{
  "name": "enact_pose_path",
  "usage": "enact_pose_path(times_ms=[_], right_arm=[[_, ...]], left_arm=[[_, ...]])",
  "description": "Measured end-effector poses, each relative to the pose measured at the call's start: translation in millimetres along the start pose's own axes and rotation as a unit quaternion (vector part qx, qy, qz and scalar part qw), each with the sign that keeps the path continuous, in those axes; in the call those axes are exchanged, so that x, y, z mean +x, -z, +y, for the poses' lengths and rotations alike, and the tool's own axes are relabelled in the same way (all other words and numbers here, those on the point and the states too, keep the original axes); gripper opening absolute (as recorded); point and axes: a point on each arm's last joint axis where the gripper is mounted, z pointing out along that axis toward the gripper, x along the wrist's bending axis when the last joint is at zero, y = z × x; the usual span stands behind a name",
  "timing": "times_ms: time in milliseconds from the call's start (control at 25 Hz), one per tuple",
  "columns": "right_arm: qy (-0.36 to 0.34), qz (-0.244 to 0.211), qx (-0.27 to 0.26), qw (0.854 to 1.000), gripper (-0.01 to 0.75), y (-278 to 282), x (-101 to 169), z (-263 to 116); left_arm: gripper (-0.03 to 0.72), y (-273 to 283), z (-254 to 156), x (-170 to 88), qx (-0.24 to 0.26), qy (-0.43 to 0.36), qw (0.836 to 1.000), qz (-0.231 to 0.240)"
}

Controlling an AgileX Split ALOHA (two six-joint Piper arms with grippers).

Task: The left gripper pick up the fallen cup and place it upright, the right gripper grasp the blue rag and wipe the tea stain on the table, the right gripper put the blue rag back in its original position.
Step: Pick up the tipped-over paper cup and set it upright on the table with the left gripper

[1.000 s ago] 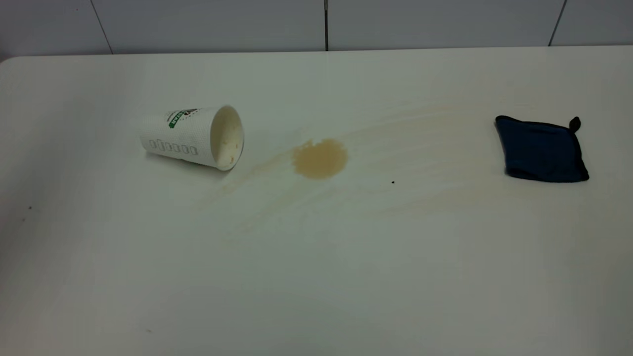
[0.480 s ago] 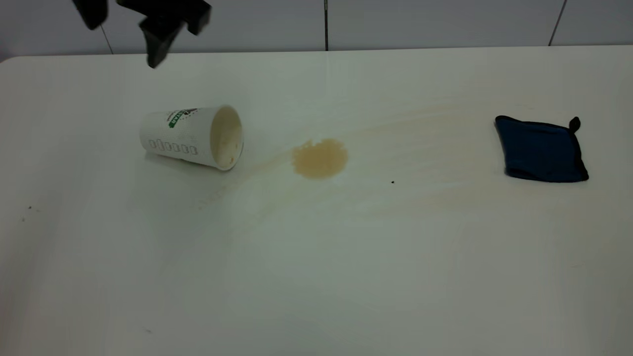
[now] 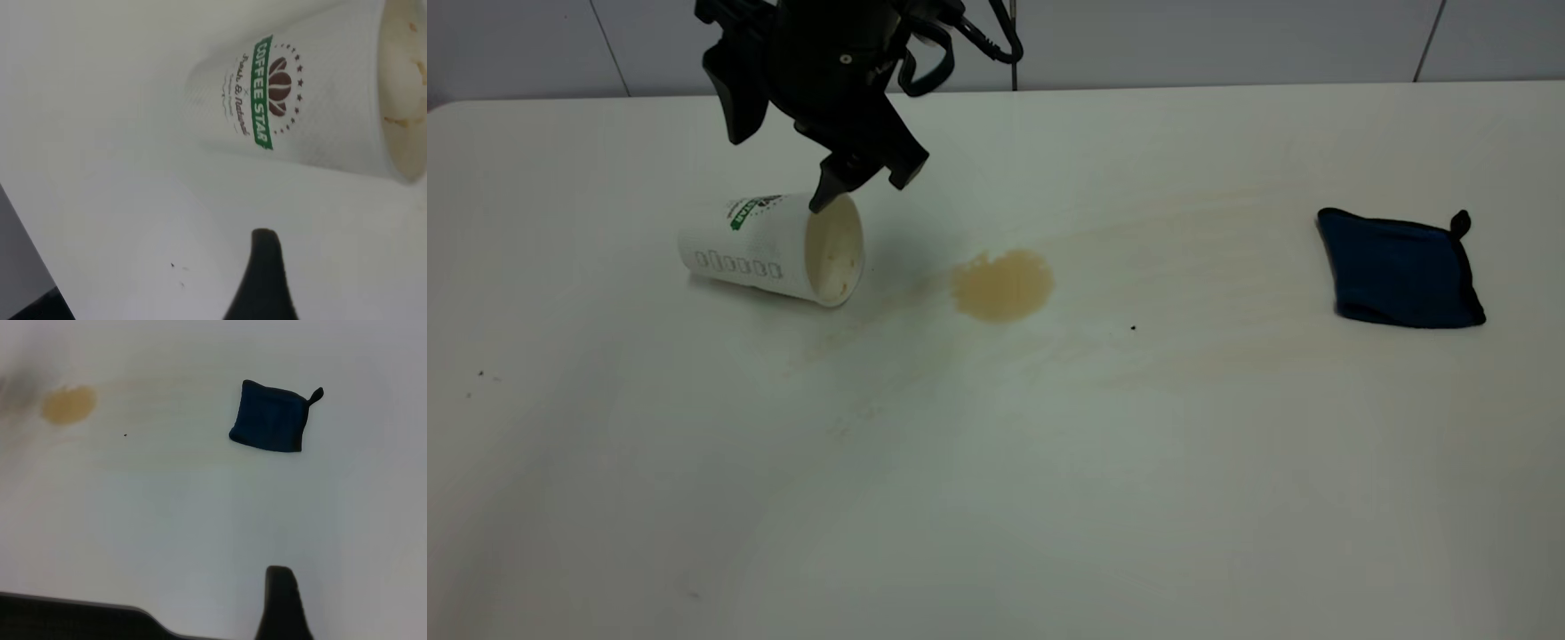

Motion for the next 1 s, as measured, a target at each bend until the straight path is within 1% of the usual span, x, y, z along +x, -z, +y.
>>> enact_pose_path(times_ms=[160, 440, 560, 720, 800, 880, 920, 1000], right_arm=[[0.000, 0.000, 0.000, 1.000, 0.581, 0, 0, 0], [0.000, 0.000, 0.000, 1.000, 0.581, 0, 0, 0], [0.000, 0.000, 0.000, 1.000, 0.581, 0, 0, 0], [0.000, 0.000, 0.000, 1.000, 0.581, 0, 0, 0], [0.000, 0.000, 0.000, 1.000, 0.581, 0, 0, 0], [0.000, 0.000, 0.000, 1.000, 0.581, 0, 0, 0], [0.000, 0.000, 0.000, 1.000, 0.581, 0, 0, 0], [0.000, 0.000, 0.000, 1.000, 0.581, 0, 0, 0]], left_arm=[[0.678, -19, 6, -8, -0.011, -0.012, 0.999, 0.033], [0.676, -44, 11, -23, -0.036, -0.012, 0.998, 0.046], [0.675, -51, 12, -19, -0.041, 0.002, 0.998, 0.053], [0.666, -68, 11, -15, -0.030, 0.009, 0.998, 0.054], [0.645, -75, 10, -13, -0.027, 0.007, 0.998, 0.058], [0.602, -80, 10, -11, -0.025, 0.002, 0.998, 0.065], [0.564, -83, 9, -9, -0.024, 0.002, 0.997, 0.066], [0.456, -86, 10, -7, -0.026, -0.004, 0.997, 0.075]])
